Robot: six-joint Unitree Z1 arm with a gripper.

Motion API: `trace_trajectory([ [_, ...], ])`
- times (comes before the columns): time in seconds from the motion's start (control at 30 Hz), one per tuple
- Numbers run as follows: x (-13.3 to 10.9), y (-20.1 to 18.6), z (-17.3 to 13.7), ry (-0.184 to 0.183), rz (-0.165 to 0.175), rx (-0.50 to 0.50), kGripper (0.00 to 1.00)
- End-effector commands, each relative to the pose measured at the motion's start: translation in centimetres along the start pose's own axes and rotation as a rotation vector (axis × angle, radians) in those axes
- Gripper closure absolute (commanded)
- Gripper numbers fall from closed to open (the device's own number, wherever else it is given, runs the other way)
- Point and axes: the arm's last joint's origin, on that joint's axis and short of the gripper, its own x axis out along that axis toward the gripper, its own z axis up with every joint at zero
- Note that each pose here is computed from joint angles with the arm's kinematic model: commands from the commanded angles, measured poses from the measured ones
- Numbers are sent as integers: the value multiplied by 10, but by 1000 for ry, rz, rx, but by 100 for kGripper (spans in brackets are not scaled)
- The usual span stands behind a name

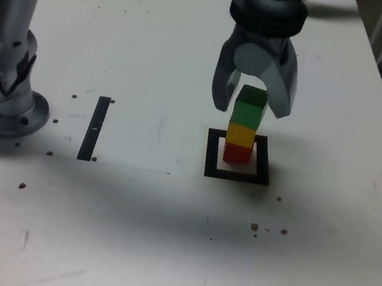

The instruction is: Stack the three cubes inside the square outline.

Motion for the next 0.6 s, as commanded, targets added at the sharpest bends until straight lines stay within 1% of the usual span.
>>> trace_trajectory([
  [0.0,-5,-1,-4,-17,10,-4,3],
  [0.3,-21,-3,-27,-50,57,-37,1],
  [0.57,-29,-7,-62,-73,89,-81,1],
])
